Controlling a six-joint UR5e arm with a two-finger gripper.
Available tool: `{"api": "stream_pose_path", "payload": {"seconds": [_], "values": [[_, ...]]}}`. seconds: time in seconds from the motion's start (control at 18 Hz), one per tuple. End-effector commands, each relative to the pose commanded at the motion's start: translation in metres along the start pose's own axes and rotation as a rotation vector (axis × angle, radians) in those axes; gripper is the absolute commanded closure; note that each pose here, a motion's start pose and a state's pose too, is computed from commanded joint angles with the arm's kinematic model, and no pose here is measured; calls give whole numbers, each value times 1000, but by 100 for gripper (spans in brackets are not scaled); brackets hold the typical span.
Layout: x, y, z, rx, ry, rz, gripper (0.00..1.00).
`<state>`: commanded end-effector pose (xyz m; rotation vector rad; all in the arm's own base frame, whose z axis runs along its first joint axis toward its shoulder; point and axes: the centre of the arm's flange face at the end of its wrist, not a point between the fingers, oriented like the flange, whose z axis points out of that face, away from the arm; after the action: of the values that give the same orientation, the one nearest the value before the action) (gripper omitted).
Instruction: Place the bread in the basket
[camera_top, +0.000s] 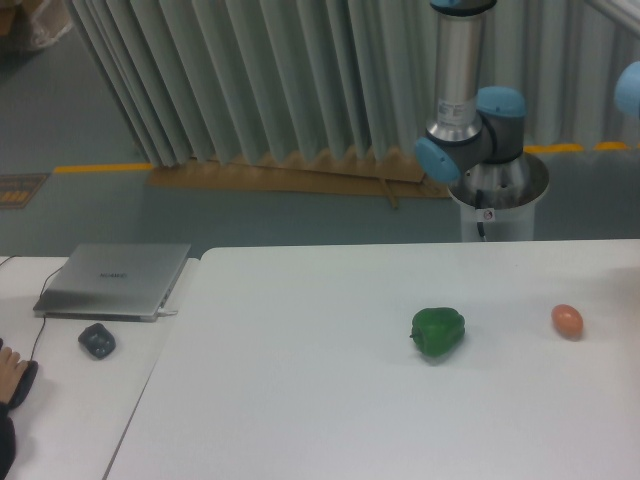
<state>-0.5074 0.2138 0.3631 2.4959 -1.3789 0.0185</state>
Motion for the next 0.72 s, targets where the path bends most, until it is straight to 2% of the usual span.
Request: {"api": "stream_pose_path", "payload": {"seconds": [0.22,0.56,0.61,0.67,0.72], "values": [[-6,-1,0,1,-4,-7,0],[-20,14,-28,0,-90,-12,0],[-23,17,-35,6,-118,-20,0],[-28,12,-36,66,-176,-41,0],[-31,11,-38,113,-216,-95,0]]}}
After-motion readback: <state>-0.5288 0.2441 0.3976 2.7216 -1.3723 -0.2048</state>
